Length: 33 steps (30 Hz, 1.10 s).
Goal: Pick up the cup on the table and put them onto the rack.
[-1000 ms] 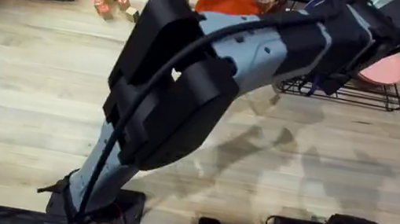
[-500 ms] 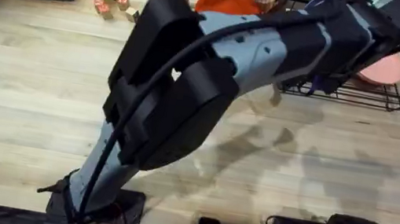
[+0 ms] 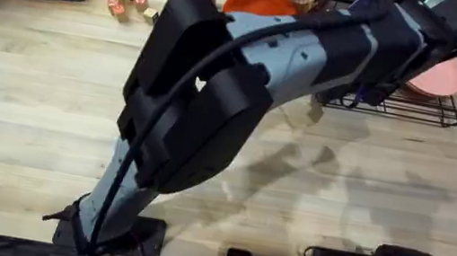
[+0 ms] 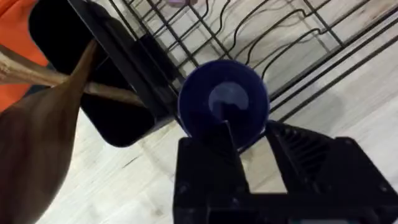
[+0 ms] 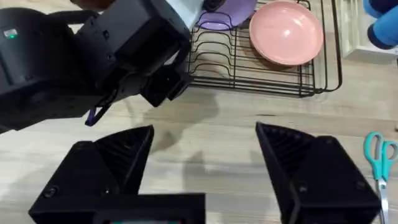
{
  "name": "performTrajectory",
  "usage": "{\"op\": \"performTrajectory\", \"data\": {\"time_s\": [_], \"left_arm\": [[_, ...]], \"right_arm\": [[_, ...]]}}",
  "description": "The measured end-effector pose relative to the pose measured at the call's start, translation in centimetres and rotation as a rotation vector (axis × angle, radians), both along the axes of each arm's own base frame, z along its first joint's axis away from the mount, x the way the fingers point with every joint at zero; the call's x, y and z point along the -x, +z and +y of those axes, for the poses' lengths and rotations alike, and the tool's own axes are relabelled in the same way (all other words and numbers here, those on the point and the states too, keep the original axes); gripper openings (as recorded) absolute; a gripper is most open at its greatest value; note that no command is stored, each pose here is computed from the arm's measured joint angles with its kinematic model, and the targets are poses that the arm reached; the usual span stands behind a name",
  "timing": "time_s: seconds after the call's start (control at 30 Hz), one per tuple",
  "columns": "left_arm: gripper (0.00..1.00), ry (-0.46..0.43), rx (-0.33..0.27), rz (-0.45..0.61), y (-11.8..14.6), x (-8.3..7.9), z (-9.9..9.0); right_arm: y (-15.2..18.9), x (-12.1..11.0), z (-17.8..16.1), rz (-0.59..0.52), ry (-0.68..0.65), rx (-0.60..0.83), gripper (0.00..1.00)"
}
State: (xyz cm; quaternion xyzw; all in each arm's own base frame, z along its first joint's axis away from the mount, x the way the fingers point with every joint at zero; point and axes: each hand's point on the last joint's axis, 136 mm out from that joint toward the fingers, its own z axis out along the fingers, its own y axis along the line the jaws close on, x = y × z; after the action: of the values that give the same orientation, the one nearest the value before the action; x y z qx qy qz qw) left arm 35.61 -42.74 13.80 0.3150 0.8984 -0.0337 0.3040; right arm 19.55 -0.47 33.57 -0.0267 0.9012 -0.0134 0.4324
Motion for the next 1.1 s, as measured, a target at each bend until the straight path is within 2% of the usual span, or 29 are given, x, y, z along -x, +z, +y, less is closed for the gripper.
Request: {"op": "performTrajectory", "data": {"time_s": [0.33, 0.63, 1.1], "left_arm": [[0.439, 0.0, 0.002, -0.007, 0.2, -0.1, -0.1], [0.447, -0.023, 0.051, -0.01, 1.7, 0.0, -1.4], [0.46, -0.027, 0.037, 0.008, 1.6, 0.4, -1.1]], "right_arm": [[0.0, 0.0, 0.0, 0.0, 0.0, 0.0, 0.994], [0.0, 0.0, 0.0, 0.0, 0.0, 0.0, 0.994], [0.0, 0.0, 0.0, -0.001, 0.0, 0.0, 0.994]]}}
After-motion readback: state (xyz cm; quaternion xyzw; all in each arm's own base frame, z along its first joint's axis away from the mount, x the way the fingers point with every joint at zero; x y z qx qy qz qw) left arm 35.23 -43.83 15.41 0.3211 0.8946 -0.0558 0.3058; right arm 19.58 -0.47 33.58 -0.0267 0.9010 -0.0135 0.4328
